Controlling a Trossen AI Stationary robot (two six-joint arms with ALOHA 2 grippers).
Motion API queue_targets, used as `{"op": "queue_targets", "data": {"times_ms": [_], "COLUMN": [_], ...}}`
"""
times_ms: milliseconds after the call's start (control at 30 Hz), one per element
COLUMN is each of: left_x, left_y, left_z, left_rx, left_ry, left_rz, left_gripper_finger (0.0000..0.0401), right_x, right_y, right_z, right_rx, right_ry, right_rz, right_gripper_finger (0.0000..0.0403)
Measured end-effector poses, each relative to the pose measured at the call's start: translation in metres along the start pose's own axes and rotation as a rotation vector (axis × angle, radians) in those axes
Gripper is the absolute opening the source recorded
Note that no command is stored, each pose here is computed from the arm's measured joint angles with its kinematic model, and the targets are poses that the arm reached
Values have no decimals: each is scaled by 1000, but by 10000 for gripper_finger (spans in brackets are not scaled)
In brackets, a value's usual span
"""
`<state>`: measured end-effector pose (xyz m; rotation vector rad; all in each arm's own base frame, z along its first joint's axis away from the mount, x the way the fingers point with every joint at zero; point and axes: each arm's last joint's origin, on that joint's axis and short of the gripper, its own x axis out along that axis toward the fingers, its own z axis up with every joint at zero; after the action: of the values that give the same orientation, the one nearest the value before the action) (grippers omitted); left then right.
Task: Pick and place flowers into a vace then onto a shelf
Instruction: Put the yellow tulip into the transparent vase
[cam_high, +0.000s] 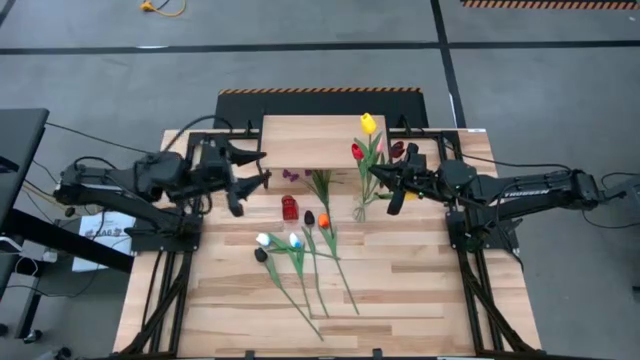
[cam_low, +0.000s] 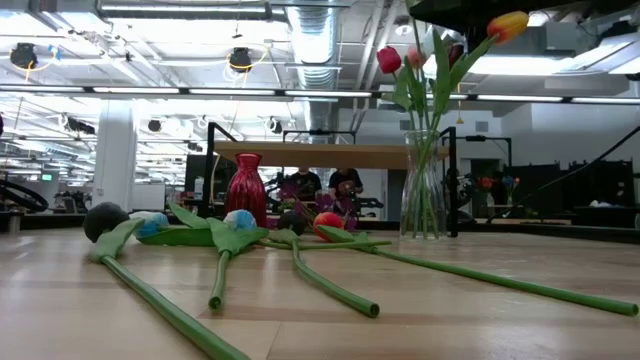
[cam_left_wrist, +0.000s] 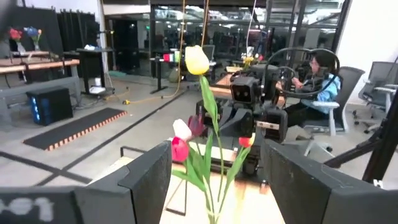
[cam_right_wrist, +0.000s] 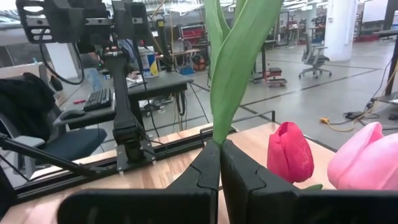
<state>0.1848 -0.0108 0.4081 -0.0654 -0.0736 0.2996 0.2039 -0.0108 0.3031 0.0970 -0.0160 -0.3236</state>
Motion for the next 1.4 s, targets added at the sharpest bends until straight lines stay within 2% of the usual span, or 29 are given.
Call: {"op": "queue_targets", "data": {"times_ms": [200, 467, 733, 833, 1033, 1400], "left_x": [19, 22, 33, 49, 88, 162], "left_y": [-9, -13, -15, -14, -3, 0], "left_z": [-7, -5, -4, -4, -8, -13], "left_rx": [42, 44, 23, -8, -33, 2], "left_ry": [-4, -45, -102, -138, -99, -55], "left_rz": [-39, -104, -107, -157, -143, -268], "left_gripper_finger": [236, 236, 236, 236, 236, 236], "right_x": [0, 0, 0, 0, 0, -2], "right_y": [0, 0, 1, 1, 2, 8], "right_z": [-1, -1, 1, 1, 4, 4], "right_rx": [-3, -4, -27, -41, -61, -93], "right_ry": [7, 9, -7, -12, -39, -40], "right_rz": [-1, 1, 12, 28, 38, 84], "right_gripper_finger": [0, 0, 0, 0, 0, 0]}}
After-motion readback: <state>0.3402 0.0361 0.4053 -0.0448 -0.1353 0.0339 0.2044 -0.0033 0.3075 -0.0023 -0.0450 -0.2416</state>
